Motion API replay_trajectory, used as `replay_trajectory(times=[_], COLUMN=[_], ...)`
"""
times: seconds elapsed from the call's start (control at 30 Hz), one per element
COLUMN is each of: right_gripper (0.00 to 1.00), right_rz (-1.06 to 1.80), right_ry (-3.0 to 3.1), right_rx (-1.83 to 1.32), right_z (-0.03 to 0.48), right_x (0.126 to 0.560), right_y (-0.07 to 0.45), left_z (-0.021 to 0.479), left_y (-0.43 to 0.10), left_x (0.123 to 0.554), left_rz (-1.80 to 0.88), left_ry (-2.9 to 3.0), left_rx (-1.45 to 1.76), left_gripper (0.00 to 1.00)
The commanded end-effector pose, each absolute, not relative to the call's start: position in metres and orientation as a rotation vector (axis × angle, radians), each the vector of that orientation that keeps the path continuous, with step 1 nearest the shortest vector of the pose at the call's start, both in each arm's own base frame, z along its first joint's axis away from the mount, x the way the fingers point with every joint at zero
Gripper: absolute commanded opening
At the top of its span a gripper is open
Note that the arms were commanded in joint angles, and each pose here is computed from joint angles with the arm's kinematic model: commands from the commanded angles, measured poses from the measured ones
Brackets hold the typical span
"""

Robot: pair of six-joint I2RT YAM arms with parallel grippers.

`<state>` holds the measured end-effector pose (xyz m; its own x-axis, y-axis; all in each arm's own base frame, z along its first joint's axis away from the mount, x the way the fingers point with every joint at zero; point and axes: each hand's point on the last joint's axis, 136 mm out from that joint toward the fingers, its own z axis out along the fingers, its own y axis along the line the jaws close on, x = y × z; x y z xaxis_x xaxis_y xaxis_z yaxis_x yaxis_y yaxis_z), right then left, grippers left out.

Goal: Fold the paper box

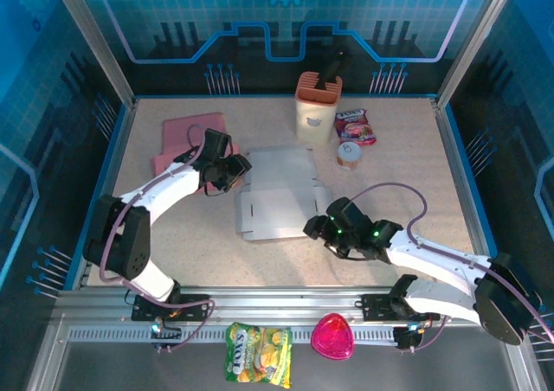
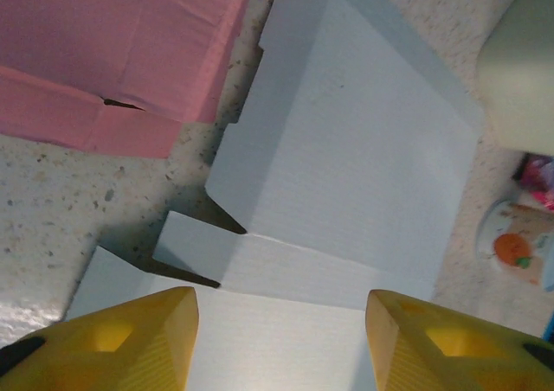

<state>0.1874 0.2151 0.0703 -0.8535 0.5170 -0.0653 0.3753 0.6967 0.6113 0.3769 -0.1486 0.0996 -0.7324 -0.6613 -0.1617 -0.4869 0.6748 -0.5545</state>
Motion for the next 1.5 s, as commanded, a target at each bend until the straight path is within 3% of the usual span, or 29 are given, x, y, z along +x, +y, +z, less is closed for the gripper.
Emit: replay_trajectory(times=[0.0,0.4,0.93,1.47], right_gripper=[0.72,0.71,0.65,0.42], right_rz=[1.044,1.127,1.134,1.167], right_ry=[2.541,2.505,2.323,2.113], right_rx=[0.963,1.102,1.167,1.116], right_z=[0.076,0.043,0.028,0.065], right_x=[0.198,0.199,0.221,0.241], right_y=[0.231,0.268,0.254,0.231], left_z=[0.086,0.044,0.024,0.018], left_y=[-0.158,-0.169,-0.196,-0.207], left_x=[0.386,0.370,0.340,0.326], left_rz=[-0.704,-0.754,-0.759,-0.745], left_ry=[2.600,2.673,2.776,2.812], left_rx=[-0.777,-0.727,-0.655,-0.620], left_gripper=[0.53,0.50,0.48,0.47])
